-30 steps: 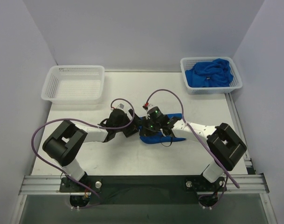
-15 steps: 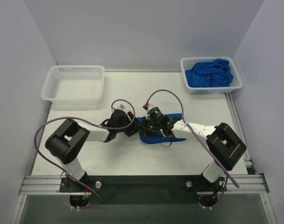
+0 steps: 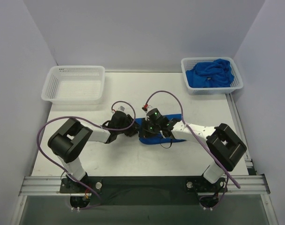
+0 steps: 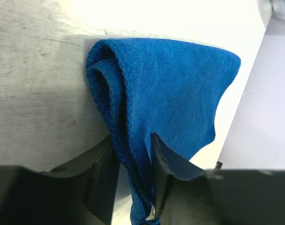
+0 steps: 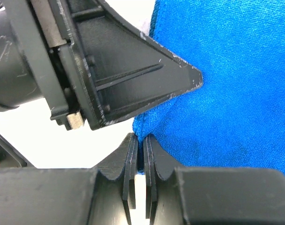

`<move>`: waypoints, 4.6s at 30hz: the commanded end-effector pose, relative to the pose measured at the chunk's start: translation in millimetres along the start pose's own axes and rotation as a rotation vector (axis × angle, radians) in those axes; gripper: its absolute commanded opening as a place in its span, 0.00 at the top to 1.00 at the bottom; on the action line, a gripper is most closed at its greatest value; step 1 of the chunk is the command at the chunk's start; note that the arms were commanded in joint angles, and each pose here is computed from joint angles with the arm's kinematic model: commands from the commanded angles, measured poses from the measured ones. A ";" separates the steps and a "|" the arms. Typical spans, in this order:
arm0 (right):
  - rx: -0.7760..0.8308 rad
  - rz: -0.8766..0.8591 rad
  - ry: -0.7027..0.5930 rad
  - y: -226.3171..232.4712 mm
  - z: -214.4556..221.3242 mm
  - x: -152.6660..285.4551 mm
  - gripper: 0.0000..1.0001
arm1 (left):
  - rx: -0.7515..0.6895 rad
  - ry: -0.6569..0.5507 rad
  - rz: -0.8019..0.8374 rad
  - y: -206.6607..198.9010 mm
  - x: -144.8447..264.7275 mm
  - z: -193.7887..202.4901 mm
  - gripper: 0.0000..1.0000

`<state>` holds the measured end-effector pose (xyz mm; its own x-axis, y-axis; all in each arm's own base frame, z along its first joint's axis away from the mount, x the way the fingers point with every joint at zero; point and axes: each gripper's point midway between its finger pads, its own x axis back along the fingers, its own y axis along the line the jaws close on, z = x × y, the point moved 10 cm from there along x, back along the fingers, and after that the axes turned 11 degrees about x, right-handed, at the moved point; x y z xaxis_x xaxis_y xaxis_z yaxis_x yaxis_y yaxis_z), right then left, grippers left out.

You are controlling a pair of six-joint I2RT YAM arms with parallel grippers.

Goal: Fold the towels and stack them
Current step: Neatly place the folded towel into the bin

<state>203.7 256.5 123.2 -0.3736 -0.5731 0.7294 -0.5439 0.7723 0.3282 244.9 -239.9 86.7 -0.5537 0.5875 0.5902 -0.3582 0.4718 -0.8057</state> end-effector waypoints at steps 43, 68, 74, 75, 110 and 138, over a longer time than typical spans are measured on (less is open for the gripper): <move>0.270 0.380 -0.055 -35.6 55.2 191.6 0.13 | -0.557 -0.011 -0.128 -114.8 59.8 -192.7 1.00; 0.269 0.476 0.095 -31.6 -1.3 150.6 0.14 | -0.542 -0.271 -0.364 -110.1 154.6 -365.8 1.00; 0.280 0.474 0.117 -29.6 -14.0 145.0 0.14 | -0.519 -0.317 -0.351 -100.1 162.1 -392.3 1.00; 0.282 0.481 0.115 -29.6 -17.1 144.7 0.14 | -0.517 -0.323 -0.350 -99.2 161.6 -395.0 1.00; 0.308 0.531 0.173 -31.7 -51.9 119.5 0.14 | -0.320 -0.507 -0.359 -29.9 134.0 -462.1 1.00; 0.332 0.549 0.201 -35.3 -63.0 112.1 0.14 | -0.180 -0.576 -0.429 11.9 126.6 -475.9 1.00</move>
<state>225.2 186.1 220.5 -0.5131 -0.0659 0.8558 -0.5390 0.8007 -0.2615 527.2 141.2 165.3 -0.6863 -0.0309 0.7267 -0.5173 0.7231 -0.4578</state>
